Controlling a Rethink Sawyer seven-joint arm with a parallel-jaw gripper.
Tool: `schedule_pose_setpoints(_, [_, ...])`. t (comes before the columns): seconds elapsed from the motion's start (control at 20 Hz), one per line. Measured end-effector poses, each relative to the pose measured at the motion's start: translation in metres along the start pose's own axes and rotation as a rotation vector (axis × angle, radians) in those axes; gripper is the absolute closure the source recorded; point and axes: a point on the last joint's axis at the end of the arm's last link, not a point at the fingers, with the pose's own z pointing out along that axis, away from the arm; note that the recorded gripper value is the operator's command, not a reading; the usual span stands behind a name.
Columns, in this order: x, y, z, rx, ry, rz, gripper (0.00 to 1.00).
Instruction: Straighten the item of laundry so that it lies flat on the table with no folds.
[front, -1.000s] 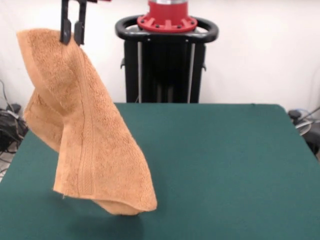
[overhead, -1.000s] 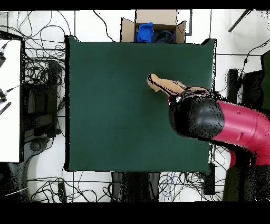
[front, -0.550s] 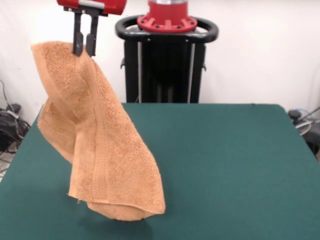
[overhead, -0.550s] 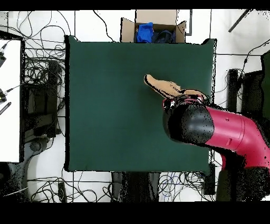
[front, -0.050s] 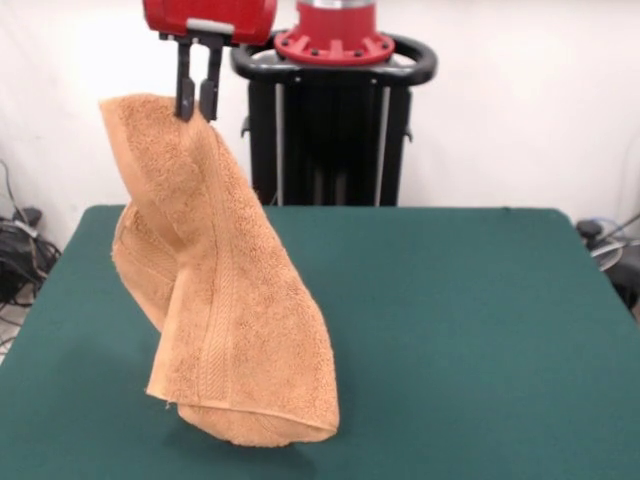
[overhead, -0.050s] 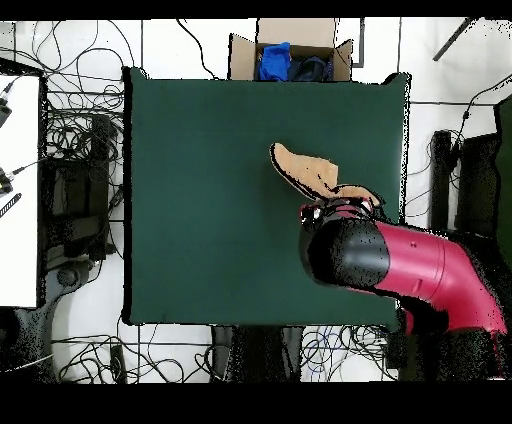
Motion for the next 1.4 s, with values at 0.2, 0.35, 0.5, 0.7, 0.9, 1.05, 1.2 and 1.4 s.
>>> schedule_pose_setpoints(0.2, [0.014,0.004,0.003,0.005,-0.013,0.006,1.0])
schedule_pose_setpoints(0.35, [0.022,0.005,0.004,0.009,-0.02,0.013,1.0])
schedule_pose_setpoints(0.5, [0.041,0.003,0.004,0.008,-0.012,0.034,1.0])
schedule_pose_setpoints(0.7, [0.057,0.004,0.001,0.005,0.002,0.053,1.0])
schedule_pose_setpoints(0.9, [0.074,0.011,-0.003,0.001,0.017,0.063,1.0])
schedule_pose_setpoints(1.05, [0.086,0.019,-0.002,-0.002,0.02,0.064,1.0])
schedule_pose_setpoints(1.2, [0.094,0.028,0.0,-0.004,0.016,0.061,1.0])
schedule_pose_setpoints(1.4, [0.102,0.044,0.006,-0.007,0.001,0.047,1.0])
